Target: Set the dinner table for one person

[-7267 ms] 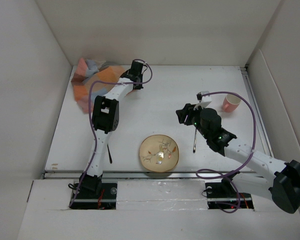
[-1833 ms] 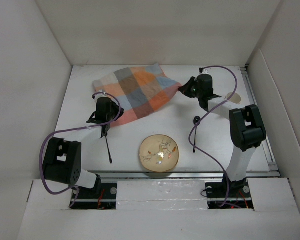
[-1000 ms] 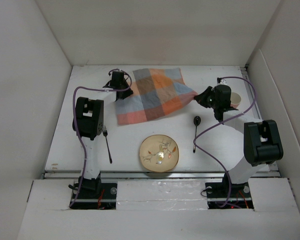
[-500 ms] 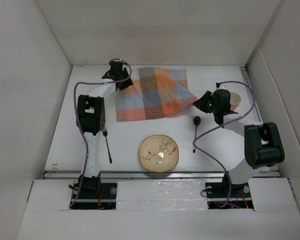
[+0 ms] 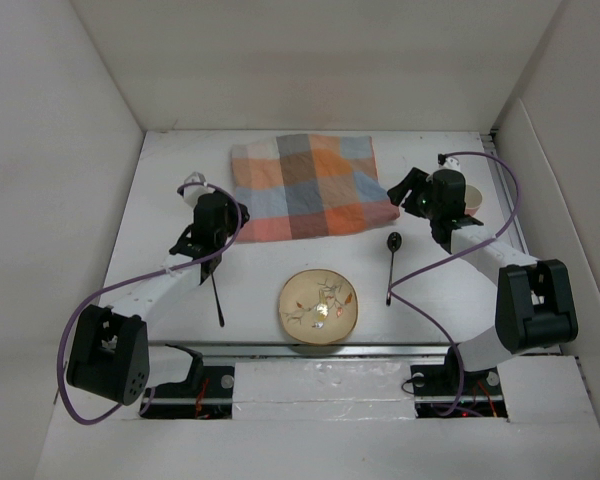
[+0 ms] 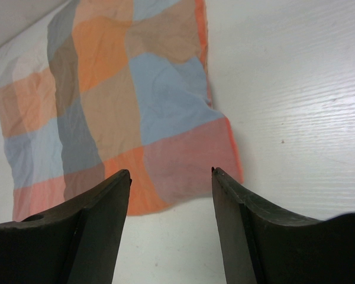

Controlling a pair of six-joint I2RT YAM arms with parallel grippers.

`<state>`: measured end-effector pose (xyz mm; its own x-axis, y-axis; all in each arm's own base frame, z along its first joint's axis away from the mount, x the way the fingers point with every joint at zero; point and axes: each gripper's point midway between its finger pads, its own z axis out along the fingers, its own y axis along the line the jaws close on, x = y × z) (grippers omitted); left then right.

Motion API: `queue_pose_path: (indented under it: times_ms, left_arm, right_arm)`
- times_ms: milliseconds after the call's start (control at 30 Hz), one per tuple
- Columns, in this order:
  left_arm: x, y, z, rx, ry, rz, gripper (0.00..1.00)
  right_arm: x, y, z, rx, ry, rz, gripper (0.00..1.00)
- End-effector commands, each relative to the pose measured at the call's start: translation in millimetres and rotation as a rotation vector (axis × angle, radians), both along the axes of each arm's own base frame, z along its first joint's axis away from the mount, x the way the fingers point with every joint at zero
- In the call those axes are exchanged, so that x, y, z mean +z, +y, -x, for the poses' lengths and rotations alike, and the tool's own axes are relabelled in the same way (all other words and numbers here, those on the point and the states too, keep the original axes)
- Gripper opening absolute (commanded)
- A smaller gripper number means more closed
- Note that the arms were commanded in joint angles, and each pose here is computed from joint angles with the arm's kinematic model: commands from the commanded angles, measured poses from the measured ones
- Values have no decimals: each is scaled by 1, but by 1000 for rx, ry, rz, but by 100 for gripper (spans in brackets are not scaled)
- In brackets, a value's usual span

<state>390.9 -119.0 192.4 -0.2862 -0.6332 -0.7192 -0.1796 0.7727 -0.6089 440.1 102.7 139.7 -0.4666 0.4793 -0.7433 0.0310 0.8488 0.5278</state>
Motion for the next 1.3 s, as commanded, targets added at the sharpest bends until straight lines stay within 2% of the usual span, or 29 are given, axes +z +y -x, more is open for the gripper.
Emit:
queue_pose_path:
  times_ms: [0, 33, 133, 367, 500, 567, 600, 700, 900, 1000, 1100, 1267]
  left_arm:
    - [-62, 12, 31, 58, 164, 51, 34]
    - [-71, 16, 41, 93, 192, 87, 45]
    - [-85, 26, 52, 166, 240, 114, 47]
    - [-118, 27, 45, 249, 367, 91, 50]
    - [-153, 29, 40, 315, 540, 15, 49]
    - [-166, 25, 25, 337, 612, -20, 48]
    - [-175, 29, 30, 361, 675, -61, 47]
    - [-187, 29, 21, 398, 738, -99, 41]
    - [-177, 16, 17, 352, 645, -13, 38]
    - [-178, 16, 23, 339, 647, -8, 1]
    - [-176, 22, 25, 344, 639, -6, 0]
    - [-152, 28, 28, 344, 587, -34, 0]
  right_arm:
    - [44, -11, 1, -49, -108, 68, 66]
    - [44, -19, 4, -83, -104, 86, 67]
    - [59, -25, 14, -105, -138, 95, 69]
    - [93, -2, 32, -30, -236, 68, 69]
    - [100, 6, 40, -4, -258, 69, 69]
    - [100, 5, 44, -2, -258, 70, 69]
    - [101, 5, 46, -3, -265, 67, 69]
    - [103, 13, 52, 24, -274, 63, 69]
    - [100, 16, 54, 34, -273, 64, 69]
    - [100, 15, 53, 25, -273, 66, 69]
    - [94, 13, 52, 13, -249, 74, 70]
    - [55, 1, 48, -21, -140, 80, 73]
